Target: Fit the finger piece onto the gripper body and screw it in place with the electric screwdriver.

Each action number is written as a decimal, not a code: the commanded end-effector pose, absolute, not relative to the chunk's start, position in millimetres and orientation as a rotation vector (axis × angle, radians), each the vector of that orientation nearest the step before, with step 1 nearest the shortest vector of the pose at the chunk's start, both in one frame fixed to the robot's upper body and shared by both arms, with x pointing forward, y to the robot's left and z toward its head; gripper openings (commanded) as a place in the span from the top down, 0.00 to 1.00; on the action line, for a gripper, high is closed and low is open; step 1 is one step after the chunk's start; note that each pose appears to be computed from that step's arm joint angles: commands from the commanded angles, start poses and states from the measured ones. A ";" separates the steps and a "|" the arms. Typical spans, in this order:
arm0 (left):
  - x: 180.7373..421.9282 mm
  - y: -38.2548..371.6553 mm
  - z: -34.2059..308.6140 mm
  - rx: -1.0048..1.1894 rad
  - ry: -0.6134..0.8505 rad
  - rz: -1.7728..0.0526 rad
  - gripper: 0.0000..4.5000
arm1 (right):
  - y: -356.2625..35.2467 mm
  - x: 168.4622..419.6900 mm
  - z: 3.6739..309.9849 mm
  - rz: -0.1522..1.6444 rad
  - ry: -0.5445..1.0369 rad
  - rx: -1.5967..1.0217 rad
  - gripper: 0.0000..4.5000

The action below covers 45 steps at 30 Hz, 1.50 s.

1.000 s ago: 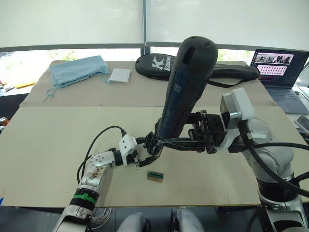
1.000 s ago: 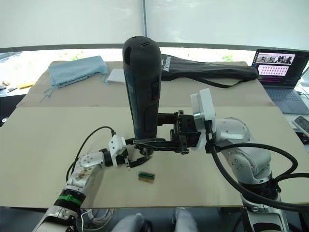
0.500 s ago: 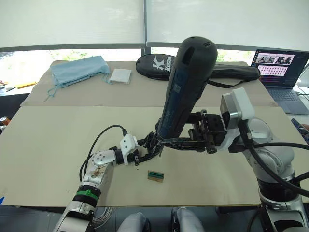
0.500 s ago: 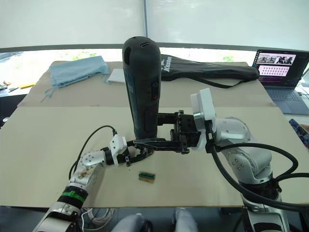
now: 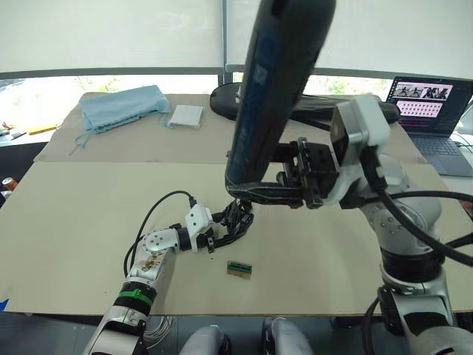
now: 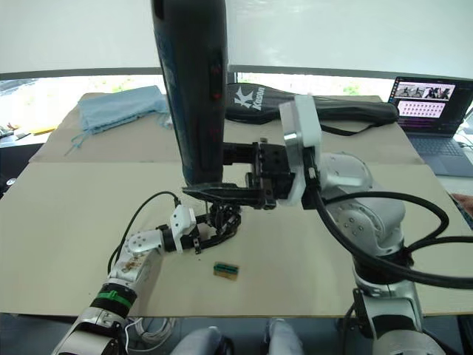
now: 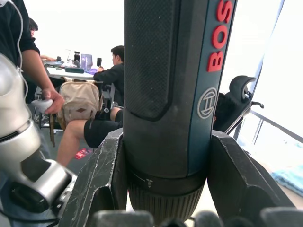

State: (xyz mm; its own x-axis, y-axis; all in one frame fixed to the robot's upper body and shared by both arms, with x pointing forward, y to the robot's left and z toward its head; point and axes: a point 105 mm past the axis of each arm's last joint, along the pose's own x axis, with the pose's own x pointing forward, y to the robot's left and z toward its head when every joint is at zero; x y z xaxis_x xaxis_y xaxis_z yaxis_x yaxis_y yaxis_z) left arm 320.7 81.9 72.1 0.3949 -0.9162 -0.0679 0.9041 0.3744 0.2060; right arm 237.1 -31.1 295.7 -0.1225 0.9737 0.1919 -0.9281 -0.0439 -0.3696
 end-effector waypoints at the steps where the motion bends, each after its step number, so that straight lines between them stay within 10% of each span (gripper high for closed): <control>1: 317.0 78.5 60.3 0.220 -0.014 -1.173 0.50 | -27.2 237.4 309.7 1.613 -0.548 -0.157 0.58; 45: 311.0 85.6 59.2 0.220 0.018 -1.161 0.50 | -5.2 264.5 276.6 1.594 -0.488 -0.252 0.58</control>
State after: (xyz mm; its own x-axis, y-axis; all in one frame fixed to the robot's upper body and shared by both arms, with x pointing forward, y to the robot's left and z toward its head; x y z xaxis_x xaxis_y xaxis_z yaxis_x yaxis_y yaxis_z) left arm 316.9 86.0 72.3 0.4181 -0.9048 -0.0809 0.8962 0.3963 0.1992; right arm 272.6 -5.0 262.2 -0.0567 0.9938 0.0959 -0.9216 -0.0152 -0.3879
